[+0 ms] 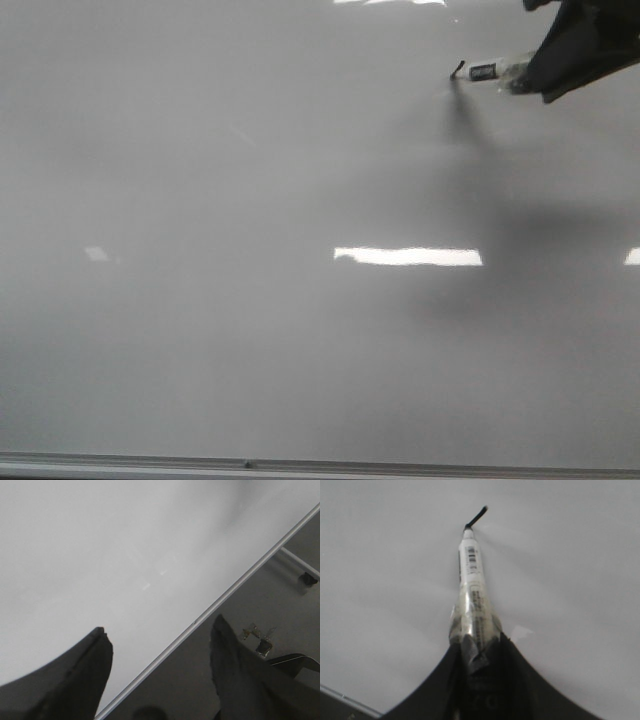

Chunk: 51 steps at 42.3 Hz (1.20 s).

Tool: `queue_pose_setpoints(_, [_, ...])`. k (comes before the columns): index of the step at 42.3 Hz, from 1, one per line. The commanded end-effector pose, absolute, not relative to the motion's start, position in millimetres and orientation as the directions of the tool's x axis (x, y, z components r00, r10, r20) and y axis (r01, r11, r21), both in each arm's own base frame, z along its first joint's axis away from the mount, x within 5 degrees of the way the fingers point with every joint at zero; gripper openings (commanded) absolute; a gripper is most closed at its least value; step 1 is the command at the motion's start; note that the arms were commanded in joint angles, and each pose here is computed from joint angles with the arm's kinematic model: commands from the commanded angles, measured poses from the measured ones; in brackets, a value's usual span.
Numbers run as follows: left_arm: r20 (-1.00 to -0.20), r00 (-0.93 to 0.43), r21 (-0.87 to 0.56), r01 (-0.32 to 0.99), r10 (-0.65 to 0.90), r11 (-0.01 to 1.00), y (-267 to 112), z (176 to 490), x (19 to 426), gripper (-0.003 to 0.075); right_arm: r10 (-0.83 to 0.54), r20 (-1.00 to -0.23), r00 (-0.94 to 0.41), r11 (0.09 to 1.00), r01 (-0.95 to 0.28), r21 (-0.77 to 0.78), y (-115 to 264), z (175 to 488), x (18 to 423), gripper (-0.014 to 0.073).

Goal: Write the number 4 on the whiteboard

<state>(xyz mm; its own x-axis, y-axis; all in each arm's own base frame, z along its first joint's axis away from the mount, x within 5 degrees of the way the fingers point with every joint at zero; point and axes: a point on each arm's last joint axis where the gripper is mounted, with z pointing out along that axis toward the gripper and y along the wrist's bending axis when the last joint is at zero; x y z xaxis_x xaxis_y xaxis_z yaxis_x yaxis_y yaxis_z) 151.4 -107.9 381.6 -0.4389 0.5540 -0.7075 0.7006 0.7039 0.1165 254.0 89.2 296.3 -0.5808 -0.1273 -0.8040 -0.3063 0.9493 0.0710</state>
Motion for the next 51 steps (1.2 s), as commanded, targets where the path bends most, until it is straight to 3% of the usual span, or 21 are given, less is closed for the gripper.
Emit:
queue_pose_setpoints(1, [-0.774,-0.392,0.114,0.686,0.498,0.718,-108.6,395.7,151.6,0.0417,-0.153,-0.849,-0.505,0.938,-0.344,0.035,95.5,310.6,258.3,-0.0029])
queue_pose_setpoints(21, [-0.772,-0.393,0.114,0.687,0.499,0.718,-108.6,395.5,151.5,0.0417,-0.099,-0.806,-0.584,0.976,-0.216,0.037,55.6,315.4,251.6,-0.0029])
queue_pose_setpoints(37, [-0.779,-0.387,0.116,0.685,0.494,0.719,-108.8,396.3,152.0,0.0417,-0.089,-0.898,-0.432,0.962,-0.272,0.036,66.3,343.8,235.7,-0.0029])
queue_pose_setpoints(51, [-0.791,-0.374,0.119,0.682,0.484,0.722,-109.4,397.8,153.0,0.0417,-0.094,-0.885,-0.457,0.963,-0.266,0.035,71.6,325.8,256.6,-0.0069])
